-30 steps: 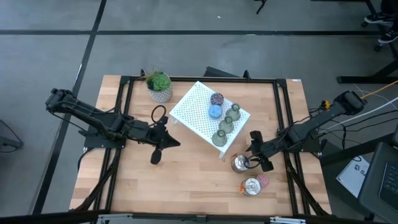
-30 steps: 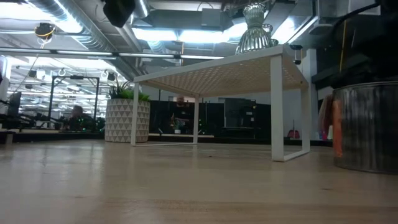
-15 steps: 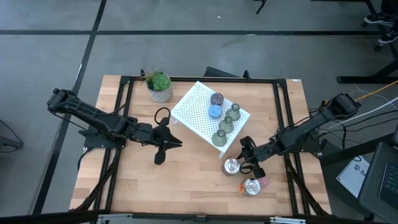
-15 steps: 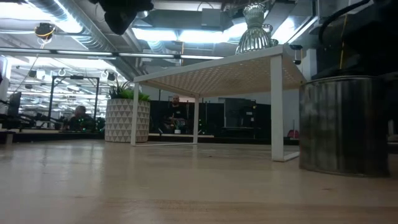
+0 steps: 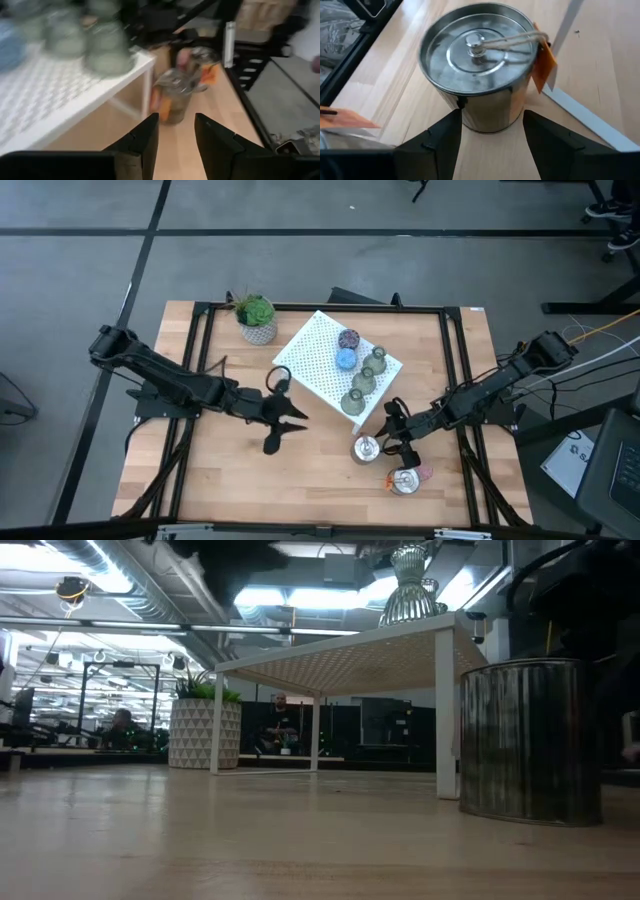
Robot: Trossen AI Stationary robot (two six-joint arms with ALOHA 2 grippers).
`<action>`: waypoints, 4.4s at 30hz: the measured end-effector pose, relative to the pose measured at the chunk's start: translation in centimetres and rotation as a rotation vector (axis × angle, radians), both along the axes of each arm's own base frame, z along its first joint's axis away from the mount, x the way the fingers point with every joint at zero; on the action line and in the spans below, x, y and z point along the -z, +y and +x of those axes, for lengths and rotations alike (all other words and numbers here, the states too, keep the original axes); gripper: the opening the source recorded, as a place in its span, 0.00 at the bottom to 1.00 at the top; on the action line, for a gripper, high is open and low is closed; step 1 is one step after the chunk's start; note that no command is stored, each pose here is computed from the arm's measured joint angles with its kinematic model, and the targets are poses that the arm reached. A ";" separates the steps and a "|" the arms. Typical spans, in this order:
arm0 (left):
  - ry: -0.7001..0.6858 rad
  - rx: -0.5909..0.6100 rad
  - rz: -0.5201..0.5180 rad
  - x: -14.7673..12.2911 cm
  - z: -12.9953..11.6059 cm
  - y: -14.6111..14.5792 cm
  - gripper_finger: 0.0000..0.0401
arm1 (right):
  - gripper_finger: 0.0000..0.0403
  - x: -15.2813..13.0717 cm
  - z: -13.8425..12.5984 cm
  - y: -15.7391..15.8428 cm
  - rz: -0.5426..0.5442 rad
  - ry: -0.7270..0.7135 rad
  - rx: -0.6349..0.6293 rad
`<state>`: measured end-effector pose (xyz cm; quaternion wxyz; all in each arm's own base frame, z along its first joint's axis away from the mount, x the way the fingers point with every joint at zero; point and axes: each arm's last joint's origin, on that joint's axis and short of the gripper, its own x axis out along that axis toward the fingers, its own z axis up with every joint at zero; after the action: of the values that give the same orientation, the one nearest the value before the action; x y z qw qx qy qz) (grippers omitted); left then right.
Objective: Pick & Place candle stick holders
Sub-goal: Move the top silver scented candle to the middle left of the table, then move the right silver scented candle to the middle left of the table
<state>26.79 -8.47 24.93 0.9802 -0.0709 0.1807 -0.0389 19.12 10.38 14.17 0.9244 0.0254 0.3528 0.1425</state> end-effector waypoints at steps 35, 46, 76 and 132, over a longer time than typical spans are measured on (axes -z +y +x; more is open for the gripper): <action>0.175 0.087 0.851 1.0 9.6 -9.8 0.37 | 0.53 -2.1 0.3 -0.1 0.437 0.038 0.145; 0.188 0.144 0.986 2.9 13.4 -13.1 0.43 | 0.53 -6.8 -2.6 -1.5 0.509 -0.124 0.093; 0.397 0.233 0.642 6.5 15.3 -9.4 0.17 | 0.53 -13.5 -9.2 -5.0 0.581 -0.648 -0.063; 0.463 0.066 0.415 -3.4 0.5 -9.4 0.00 | 0.53 -12.5 -9.5 -4.7 0.609 -0.493 -0.193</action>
<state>27.27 -17.88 28.36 0.9049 0.1294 0.4052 -0.0158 9.58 5.69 26.68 0.9139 0.2298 0.0628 0.3286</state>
